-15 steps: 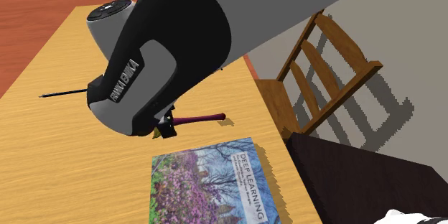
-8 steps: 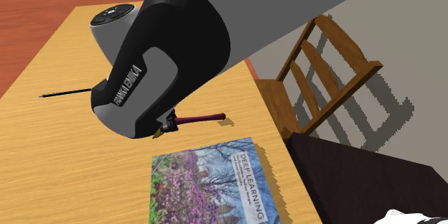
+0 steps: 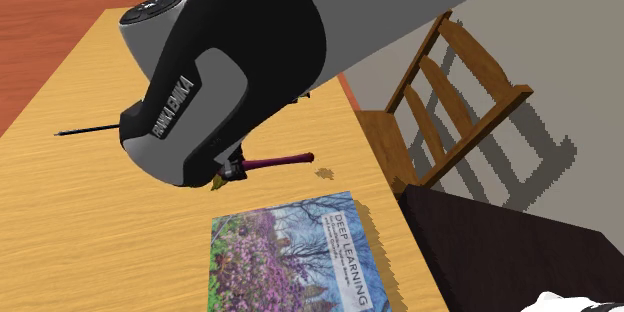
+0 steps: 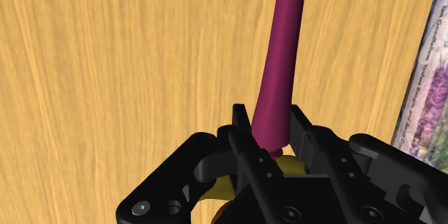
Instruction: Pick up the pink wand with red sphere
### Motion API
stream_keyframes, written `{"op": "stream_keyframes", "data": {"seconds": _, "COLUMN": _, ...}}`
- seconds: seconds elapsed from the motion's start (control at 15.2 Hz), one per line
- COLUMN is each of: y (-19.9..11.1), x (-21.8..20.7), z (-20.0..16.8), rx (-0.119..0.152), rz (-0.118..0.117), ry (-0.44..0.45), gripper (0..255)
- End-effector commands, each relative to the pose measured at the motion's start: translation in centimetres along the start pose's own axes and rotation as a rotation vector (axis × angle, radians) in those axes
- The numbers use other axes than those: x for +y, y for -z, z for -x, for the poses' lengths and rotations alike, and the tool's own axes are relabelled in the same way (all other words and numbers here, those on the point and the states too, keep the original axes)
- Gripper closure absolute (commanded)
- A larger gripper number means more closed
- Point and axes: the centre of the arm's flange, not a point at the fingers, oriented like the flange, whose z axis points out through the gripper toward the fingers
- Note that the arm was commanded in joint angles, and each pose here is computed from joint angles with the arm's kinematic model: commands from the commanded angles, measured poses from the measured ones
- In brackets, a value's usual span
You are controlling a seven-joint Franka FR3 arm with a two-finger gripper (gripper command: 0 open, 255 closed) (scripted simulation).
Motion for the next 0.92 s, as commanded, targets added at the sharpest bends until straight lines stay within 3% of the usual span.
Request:
{"op": "stream_keyframes", "data": {"seconds": 0.0, "y": 1.0, "x": -0.1, "z": 0.1, "rx": 0.000, "rz": 0.000, "ry": 0.000, "gripper": 255}}
{"op": "stream_keyframes", "data": {"seconds": 0.86, "y": 6.9, "x": 0.2, "z": 0.4, "rx": 0.000, "rz": 0.000, "ry": 0.000, "gripper": 255}}
